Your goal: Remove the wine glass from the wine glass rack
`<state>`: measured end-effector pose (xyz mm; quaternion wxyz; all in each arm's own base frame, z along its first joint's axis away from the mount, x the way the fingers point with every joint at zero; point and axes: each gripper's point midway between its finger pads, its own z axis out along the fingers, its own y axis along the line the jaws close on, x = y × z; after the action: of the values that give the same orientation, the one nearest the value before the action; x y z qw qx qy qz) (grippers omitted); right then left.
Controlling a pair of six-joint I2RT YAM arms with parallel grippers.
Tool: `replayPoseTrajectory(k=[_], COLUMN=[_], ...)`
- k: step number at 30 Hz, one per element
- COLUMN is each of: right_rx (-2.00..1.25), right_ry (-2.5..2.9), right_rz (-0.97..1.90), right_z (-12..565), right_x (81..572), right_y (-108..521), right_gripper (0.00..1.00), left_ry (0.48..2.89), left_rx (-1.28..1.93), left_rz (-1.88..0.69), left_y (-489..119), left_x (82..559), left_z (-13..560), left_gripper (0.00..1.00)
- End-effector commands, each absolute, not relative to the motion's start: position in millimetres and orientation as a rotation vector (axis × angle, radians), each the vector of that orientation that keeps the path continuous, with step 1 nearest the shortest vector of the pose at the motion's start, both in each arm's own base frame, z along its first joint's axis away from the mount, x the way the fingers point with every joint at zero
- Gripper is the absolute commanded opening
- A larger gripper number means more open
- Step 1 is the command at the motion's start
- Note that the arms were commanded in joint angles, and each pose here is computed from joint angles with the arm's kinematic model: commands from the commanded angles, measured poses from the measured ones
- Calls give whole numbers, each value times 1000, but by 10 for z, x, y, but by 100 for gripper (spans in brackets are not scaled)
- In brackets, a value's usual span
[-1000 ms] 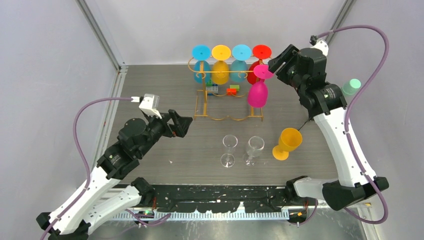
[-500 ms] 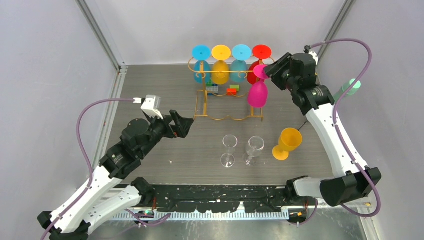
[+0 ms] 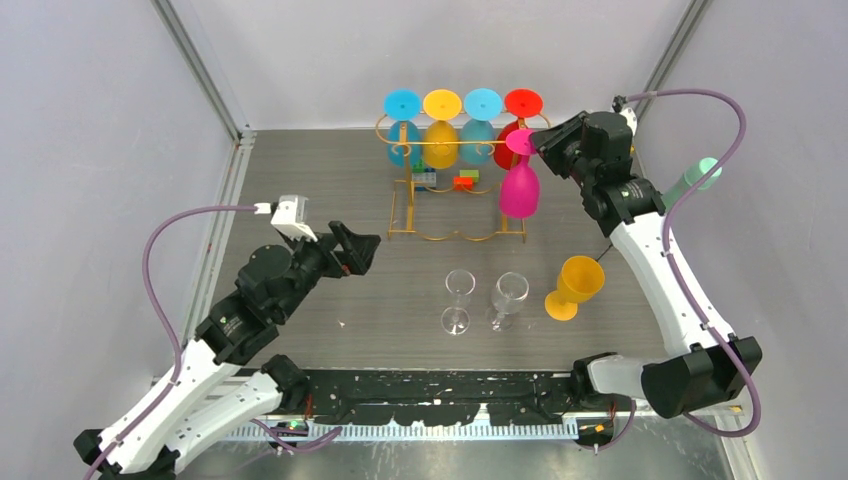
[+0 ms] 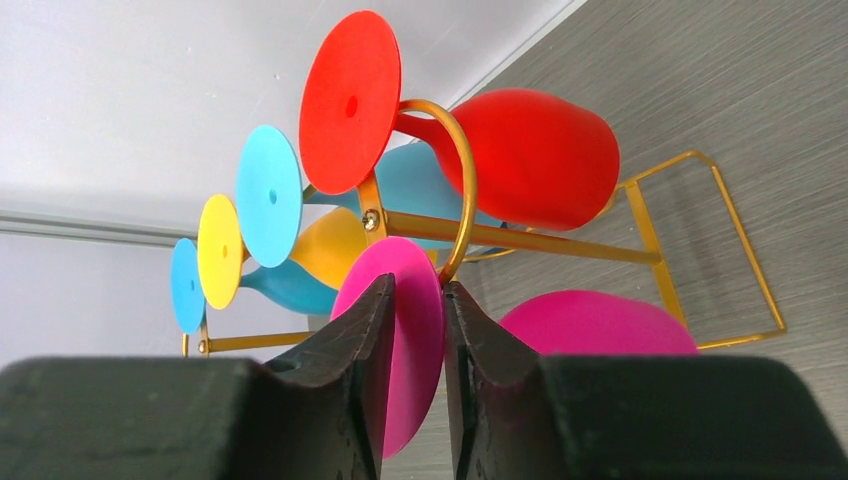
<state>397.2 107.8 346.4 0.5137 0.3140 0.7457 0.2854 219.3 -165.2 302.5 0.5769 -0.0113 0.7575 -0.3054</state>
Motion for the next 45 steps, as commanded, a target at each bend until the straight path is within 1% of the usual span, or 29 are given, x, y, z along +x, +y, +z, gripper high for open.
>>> replayPoseTrajectory(k=[1, 7, 9, 10, 12, 26, 37, 45], right_rx=[757, 734, 731, 731, 731, 754, 732, 718], right_ry=[1680, 1670, 1664, 1658, 1635, 1510, 1581, 1619], right_rz=[722, 717, 725, 730, 755, 1015, 1167, 1211], right_z=[3744, 3807, 3825, 3832, 3885, 4272, 4332, 4289], right_x=[3932, 3899, 3885, 3873, 3855, 3616, 3430, 3365], right_y=[1011, 1001, 1004, 1004, 1012, 1173, 1388, 1464], right_gripper=[27, 19, 13, 7, 2, 0, 0, 0], left_ry=[1686, 1660, 1659, 1659, 1660, 1645, 1652, 1663], left_rx=[-133, -173, -181, -183, -190, -207, -186, -168], left_rz=[-727, -715, -713, -710, -701, -698, -720, -759], left_y=[-1523, -1439, -1433, -1430, -1414, -1362, -1413, -1497], left_x=[2220, 2217, 2224, 2228, 2235, 2217, 2200, 2191], left_z=[3188, 3213, 3213, 3211, 3212, 3244, 3245, 3253], left_gripper=[100, 100, 100, 100, 100, 100, 100, 100])
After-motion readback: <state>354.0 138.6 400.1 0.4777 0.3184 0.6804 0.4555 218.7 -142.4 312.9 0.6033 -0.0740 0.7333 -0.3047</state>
